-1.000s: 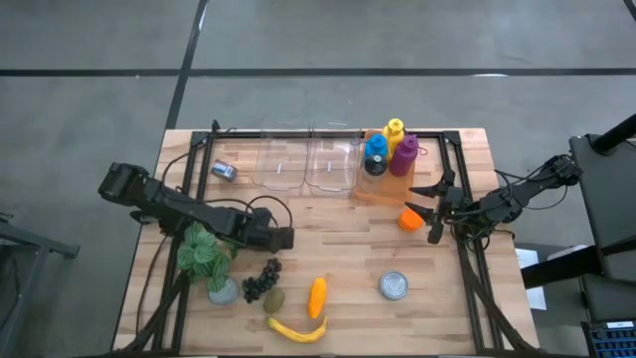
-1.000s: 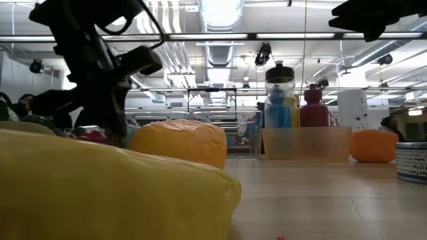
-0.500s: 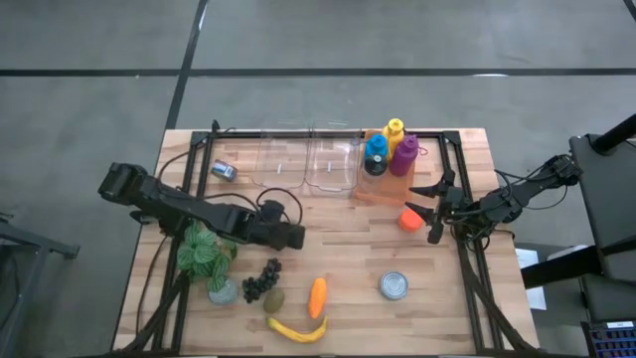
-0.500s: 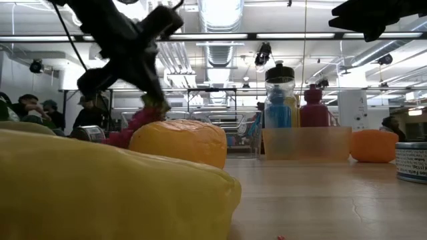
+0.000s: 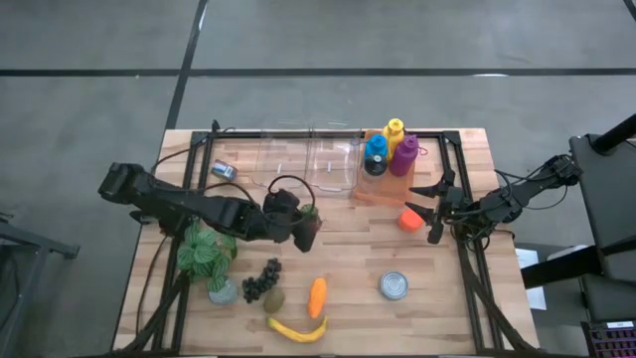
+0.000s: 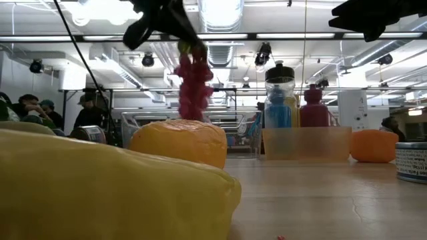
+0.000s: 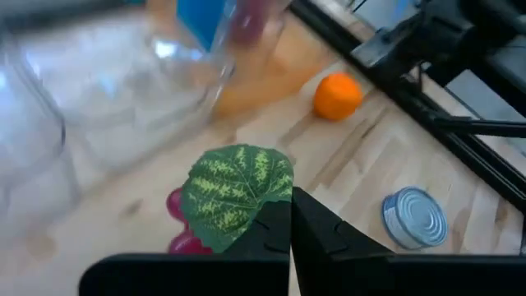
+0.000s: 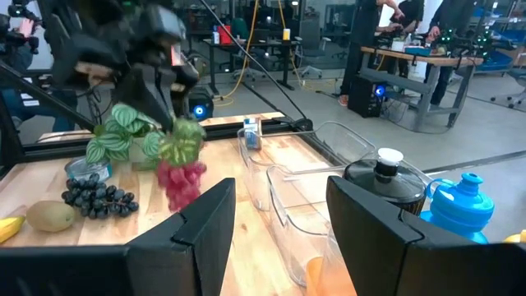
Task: Pick & Place Food Item
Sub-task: Put the red grapes into the right transparent bin
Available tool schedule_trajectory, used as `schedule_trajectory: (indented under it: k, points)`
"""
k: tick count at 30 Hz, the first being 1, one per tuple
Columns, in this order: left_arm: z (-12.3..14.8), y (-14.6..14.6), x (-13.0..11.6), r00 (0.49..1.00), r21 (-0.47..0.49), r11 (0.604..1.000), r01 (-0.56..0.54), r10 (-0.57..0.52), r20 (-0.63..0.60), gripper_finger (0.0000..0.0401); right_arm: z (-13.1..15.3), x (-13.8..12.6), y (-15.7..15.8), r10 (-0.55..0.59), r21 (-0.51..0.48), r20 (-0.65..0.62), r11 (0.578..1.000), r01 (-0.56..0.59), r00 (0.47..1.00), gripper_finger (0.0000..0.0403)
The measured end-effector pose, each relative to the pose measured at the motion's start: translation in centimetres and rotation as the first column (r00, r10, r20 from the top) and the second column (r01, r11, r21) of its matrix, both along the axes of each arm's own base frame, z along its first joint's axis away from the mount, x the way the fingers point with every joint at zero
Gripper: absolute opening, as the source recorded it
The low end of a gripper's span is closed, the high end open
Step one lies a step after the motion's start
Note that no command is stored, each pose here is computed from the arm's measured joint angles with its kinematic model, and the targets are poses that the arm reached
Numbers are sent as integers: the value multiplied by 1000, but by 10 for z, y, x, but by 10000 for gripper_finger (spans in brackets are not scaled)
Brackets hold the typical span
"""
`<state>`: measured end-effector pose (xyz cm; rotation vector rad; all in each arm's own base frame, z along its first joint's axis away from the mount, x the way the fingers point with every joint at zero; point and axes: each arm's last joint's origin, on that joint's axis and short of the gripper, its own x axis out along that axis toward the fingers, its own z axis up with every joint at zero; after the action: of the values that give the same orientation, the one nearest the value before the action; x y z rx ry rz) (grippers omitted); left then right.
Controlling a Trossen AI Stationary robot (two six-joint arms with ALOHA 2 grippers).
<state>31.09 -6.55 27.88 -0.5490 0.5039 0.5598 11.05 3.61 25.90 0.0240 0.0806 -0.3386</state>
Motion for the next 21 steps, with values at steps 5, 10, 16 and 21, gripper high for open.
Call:
schedule_trajectory:
  k: [5, 10, 16, 21]
  points:
    - [27, 3, 7, 995, 162, 982, 94, -96, 3, 2, 0, 0, 0, 0, 0, 0, 1000, 0, 1000, 190]
    - [50, 12, 13, 990, 242, 961, 134, -141, 11, 2, 0, 0, 0, 0, 0, 0, 1000, 0, 1000, 190]
    - [66, 33, 18, 985, 318, 933, 167, -175, -3, 2, 0, 0, 0, 0, 0, -1, 1000, 0, 1000, 190]
    - [70, 59, 21, 986, 346, 925, 156, -166, 1, 2, 0, 0, 0, 0, 0, -1, 1000, 0, 1000, 190]
